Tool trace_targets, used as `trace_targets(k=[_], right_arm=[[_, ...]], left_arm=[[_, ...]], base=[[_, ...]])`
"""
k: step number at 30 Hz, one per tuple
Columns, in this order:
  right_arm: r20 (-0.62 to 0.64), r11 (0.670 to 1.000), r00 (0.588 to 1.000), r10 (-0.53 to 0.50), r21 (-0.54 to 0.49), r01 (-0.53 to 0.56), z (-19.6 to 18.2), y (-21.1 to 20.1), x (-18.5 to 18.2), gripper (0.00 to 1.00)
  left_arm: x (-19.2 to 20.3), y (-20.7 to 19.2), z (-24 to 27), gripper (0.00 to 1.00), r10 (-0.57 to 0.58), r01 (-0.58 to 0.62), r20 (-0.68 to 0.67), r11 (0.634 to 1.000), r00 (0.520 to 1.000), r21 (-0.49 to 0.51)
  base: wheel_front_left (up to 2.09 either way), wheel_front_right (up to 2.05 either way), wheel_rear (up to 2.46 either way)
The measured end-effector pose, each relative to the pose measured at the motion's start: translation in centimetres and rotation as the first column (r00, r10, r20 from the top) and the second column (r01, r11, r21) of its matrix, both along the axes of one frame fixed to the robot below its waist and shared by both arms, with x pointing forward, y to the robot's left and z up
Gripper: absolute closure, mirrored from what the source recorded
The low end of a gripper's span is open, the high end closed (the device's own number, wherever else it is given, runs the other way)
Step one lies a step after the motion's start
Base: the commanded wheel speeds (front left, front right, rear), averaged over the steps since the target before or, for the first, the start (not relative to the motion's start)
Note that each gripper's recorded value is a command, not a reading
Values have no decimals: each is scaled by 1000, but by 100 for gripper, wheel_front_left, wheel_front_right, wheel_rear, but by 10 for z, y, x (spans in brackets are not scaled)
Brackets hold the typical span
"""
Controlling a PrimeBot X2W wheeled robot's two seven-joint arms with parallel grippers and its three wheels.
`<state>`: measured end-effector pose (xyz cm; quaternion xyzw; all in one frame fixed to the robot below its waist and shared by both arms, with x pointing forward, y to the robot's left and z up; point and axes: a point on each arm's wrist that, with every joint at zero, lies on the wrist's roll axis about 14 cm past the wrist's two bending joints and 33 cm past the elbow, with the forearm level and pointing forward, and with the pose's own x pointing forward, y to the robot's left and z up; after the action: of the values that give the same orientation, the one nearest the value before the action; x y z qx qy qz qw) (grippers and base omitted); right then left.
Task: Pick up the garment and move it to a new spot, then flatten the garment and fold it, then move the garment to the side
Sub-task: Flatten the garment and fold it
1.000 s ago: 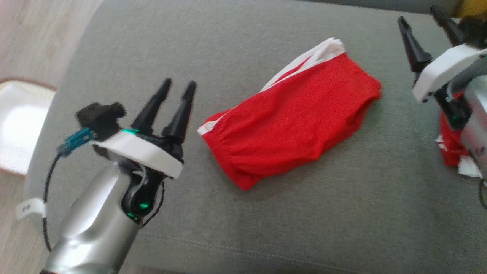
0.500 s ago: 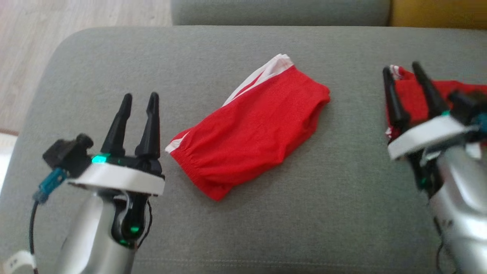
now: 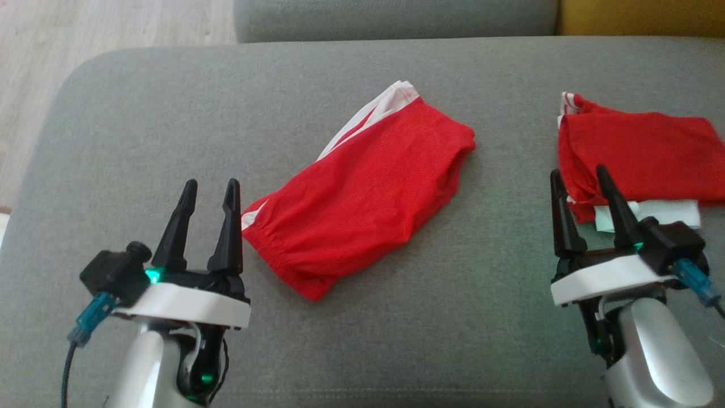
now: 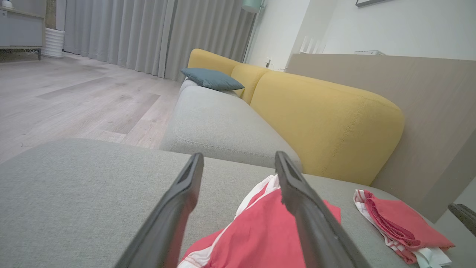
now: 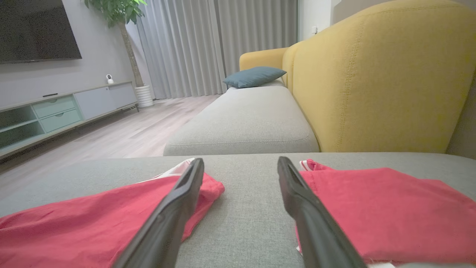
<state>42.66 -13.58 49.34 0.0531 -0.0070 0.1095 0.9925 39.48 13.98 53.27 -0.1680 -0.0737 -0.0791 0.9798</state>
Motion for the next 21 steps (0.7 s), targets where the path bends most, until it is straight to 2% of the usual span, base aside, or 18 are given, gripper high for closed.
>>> trace_targets(k=[3, 4, 5, 11, 17, 21], right_arm=[[8, 1000, 1000, 12, -13, -12, 3, 5, 6, 0], [4, 1000, 1000, 21, -18, -21, 2, 8, 8, 10], [-1, 999, 999, 33, -24, -33, 1, 12, 10, 100], [-35, 990, 990, 135, -41, -137, -11, 49, 22, 100], [-97, 967, 966, 241, -56, -247, -29, 94, 55, 100], [-240, 949, 937, 253, -126, -289, -72, 104, 75, 100]], left_arm=[[1, 2, -2, 0, 6, -6, -4, 1000, 1000, 17], [1, 3, -4, 0, 7, -7, -10, 1000, 1000, 16], [1, 3, -7, 0, 8, -8, -16, 1000, 1000, 17], [2, 1, -12, 0, -1, 1, -35, 1000, 999, 2], [-3, 17, -24, 0, 47, -47, -77, 999, 996, -7], [-10, 33, -31, 0, 102, -102, -105, 995, 989, 1]], base=[[0, 0, 0], [0, 0, 0], [0, 0, 0], [0, 0, 0], [0, 0, 0], [0, 0, 0]])
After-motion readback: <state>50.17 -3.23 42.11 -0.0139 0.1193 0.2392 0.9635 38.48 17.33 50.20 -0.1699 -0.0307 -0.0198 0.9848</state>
